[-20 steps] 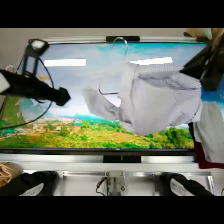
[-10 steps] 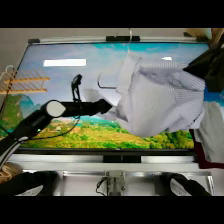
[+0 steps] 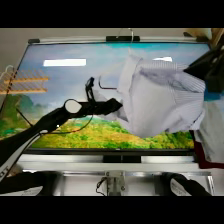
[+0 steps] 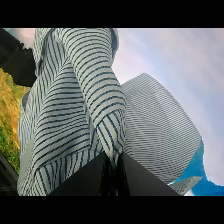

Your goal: Fold the shirts.

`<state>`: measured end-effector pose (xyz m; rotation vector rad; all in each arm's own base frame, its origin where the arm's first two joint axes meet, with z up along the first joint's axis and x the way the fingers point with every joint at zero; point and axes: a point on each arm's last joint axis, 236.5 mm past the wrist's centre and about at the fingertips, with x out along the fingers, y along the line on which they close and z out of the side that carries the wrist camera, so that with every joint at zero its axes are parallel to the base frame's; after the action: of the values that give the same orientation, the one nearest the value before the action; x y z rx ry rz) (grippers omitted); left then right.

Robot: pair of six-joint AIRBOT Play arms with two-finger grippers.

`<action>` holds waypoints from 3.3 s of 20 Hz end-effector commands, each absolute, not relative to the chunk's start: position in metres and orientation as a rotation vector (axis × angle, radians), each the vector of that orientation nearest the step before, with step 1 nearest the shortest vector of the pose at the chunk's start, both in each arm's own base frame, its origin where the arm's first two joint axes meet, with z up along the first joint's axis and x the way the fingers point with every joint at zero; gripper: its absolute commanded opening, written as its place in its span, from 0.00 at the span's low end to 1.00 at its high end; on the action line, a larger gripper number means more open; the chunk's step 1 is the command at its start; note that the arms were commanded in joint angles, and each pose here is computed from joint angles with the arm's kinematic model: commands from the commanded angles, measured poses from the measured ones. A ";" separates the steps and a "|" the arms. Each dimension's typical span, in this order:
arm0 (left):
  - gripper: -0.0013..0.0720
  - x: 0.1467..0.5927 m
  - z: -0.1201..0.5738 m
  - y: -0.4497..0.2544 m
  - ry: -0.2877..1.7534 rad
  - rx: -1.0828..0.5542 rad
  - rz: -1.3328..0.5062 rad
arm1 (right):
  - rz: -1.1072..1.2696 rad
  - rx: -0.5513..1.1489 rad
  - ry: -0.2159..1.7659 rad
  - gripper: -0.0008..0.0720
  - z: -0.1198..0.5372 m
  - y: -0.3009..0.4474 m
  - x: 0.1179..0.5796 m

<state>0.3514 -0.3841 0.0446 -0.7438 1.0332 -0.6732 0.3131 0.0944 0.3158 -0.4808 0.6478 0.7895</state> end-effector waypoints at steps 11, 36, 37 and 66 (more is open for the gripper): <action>0.08 0.441 0.062 -0.254 0.926 -0.850 -0.518 | 0.795 -0.485 0.647 0.10 0.316 0.095 0.312; 0.08 0.457 0.253 -0.244 0.530 -0.638 -0.775 | 0.828 -0.510 0.668 0.10 0.311 0.096 0.305; 0.08 0.455 0.278 -0.250 0.481 -0.624 -0.804 | 0.827 -0.509 0.667 0.10 0.311 0.096 0.305; 0.09 0.301 0.326 -0.353 0.541 -0.132 -1.081 | 0.652 -0.184 0.079 0.10 0.456 0.121 0.354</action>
<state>0.2825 -0.3496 0.3074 -0.0910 0.6371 -1.1173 0.3645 0.1158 0.4530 -0.1556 0.0910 0.6258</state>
